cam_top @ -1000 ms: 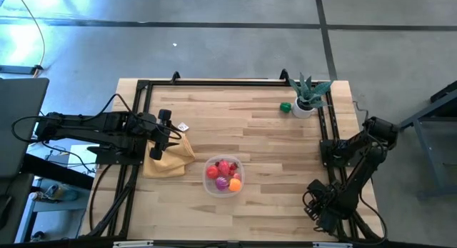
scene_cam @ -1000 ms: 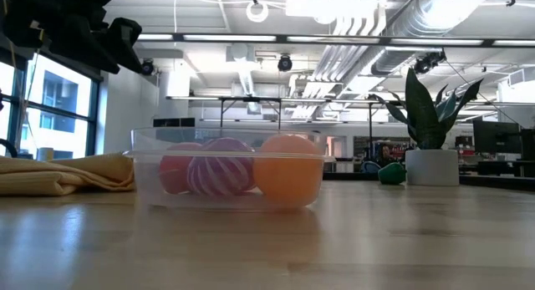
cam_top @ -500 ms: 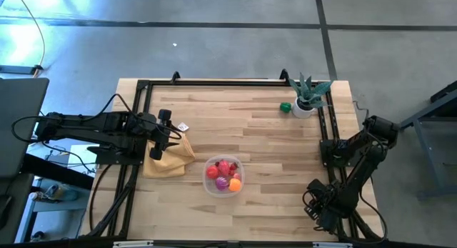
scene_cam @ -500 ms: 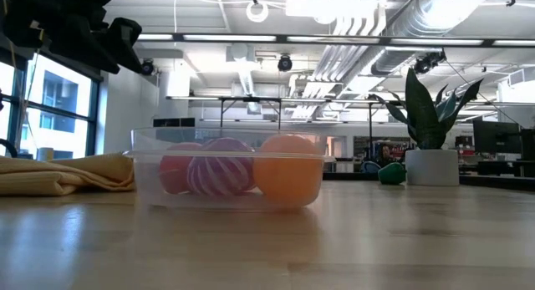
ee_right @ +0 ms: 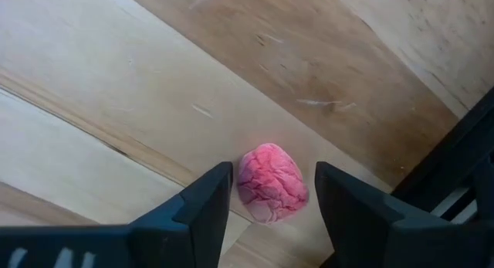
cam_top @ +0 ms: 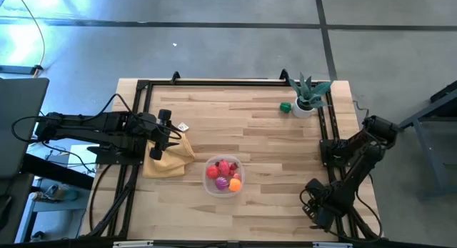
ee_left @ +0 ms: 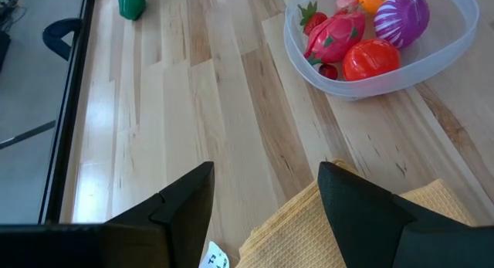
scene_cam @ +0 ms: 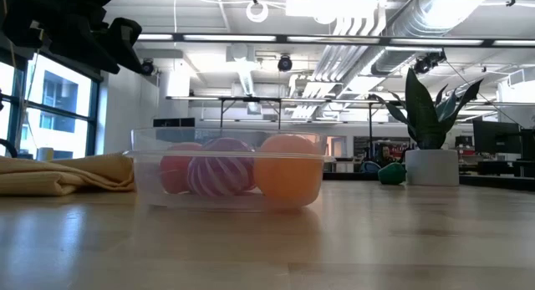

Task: Pick and placing Produce into tupperware
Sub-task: Put the pink peach into the transparent bin

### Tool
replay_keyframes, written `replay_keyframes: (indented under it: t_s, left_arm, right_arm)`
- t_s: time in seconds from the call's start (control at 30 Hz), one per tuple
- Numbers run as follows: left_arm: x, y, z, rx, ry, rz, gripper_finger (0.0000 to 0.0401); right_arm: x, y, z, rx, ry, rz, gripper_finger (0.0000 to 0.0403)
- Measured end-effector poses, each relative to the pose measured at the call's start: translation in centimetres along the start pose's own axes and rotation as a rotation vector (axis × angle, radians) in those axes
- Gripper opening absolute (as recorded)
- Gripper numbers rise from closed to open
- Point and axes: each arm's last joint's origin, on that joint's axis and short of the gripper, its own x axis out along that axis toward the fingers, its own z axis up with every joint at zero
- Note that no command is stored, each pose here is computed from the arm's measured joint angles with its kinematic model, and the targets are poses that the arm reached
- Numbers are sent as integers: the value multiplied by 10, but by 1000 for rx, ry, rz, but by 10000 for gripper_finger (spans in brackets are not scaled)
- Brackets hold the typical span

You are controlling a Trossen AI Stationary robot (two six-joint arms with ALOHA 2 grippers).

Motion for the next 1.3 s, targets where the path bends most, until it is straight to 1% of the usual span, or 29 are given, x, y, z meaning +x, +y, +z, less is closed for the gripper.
replay_keyframes:
  t_s: [0.2, 0.4, 0.53, 1.03, 1.07, 1.13, 1.2, 1.3]
  left_arm:
    - [0, 0, 0, 0, 0, 0, 221]
    - [0, 0, 0, 0, 0, 0, 221]
    - [0, 0, 0, 0, 0, 0, 221]
    - [0, 0, 0, 0, 0, 0, 221]
    - [0, 0, 0, 0, 0, 0, 221]
    - [0, 0, 0, 0, 0, 0, 221]
    - [0, 0, 0, 0, 0, 0, 221]
    - [0, 0, 0, 0, 0, 0, 221]
  right_arm:
    - [0, 2, 2, 7, 12, 6, 178]
    - [0, 3, 2, -1, 16, 15, 147]
    - [0, 4, 2, -3, 17, 19, 134]
    - [-2, 4, 2, -15, 13, 31, 128]
    - [-3, 4, 2, -19, 8, 44, 128]
    - [-8, 7, 2, -26, -13, 115, 128]
    - [-14, 8, 2, -7, -35, 186, 128]
    - [-26, 11, 6, -20, -124, 314, 128]
